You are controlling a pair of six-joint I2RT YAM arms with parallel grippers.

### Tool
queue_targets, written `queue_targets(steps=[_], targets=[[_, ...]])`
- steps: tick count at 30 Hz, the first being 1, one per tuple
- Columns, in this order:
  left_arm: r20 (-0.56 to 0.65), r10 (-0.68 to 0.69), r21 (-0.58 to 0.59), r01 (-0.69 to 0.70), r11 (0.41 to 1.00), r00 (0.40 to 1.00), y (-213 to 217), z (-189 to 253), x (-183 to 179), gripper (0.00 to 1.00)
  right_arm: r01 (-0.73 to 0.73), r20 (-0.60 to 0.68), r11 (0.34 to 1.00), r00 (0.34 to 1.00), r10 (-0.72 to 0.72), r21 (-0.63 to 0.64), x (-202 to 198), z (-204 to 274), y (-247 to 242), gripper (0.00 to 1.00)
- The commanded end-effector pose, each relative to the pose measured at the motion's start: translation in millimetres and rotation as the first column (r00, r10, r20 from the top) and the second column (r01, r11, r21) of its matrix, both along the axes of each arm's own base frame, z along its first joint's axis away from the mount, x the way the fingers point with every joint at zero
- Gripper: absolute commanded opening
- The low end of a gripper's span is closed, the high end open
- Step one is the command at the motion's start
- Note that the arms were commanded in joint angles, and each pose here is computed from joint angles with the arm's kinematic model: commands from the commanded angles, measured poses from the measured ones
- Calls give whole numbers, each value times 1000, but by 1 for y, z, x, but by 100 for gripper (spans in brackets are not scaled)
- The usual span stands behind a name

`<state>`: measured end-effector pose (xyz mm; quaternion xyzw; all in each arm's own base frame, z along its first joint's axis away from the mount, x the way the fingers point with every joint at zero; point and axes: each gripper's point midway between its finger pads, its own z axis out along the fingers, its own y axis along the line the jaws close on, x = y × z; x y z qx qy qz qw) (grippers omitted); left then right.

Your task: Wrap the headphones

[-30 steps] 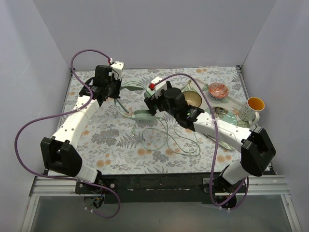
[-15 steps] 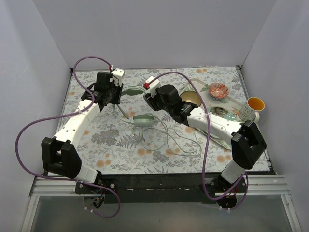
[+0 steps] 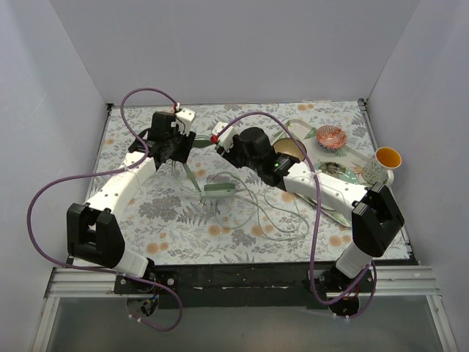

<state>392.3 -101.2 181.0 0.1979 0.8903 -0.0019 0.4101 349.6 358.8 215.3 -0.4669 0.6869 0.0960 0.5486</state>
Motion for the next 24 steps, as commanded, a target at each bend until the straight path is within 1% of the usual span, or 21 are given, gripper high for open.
queue_targets(steps=[1,6,8,9,11,13,15,16,17,18,19,20,24], targets=[[-2,-14,49,14,999,1000,6,2,2,50,-52,98,998,994,48,33,1,45,10,1],[-18,-8,76,9,997,1000,11,-2,-2,41,-37,124,999,992,35,12,6,51,7,1],[-37,-24,79,27,997,999,9,-5,-6,39,-35,126,999,991,34,6,7,52,7,1],[-51,-29,80,33,996,998,9,-7,-8,34,-37,126,999,991,36,8,7,52,7,1],[-85,-45,72,51,996,995,7,-14,-13,31,-39,131,999,991,37,16,6,56,7,1],[-122,-69,55,76,996,990,1,-22,-19,30,-37,139,999,990,33,29,6,61,7,1],[-139,-72,61,81,995,988,1,-27,-21,32,-34,147,999,989,29,37,7,65,6,1],[-138,-67,64,76,995,988,2,-28,-20,31,-34,148,999,989,28,38,7,67,5,1],[-134,-62,68,71,995,989,2,-28,-20,27,-35,150,999,988,29,38,7,67,5,1],[-125,-49,81,59,995,991,5,-27,-19,20,-32,154,999,988,26,41,7,70,3,1],[-107,-44,80,52,995,993,6,-23,-16,9,-33,156,999,987,26,41,7,70,3,1],[-98,-38,76,45,996,995,6,-20,-15,0,-29,156,999,987,22,38,9,70,2,1],[-97,-42,38,46,998,994,-1,-15,-17,0,-24,156,999,988,19,36,10,69,0,1]])
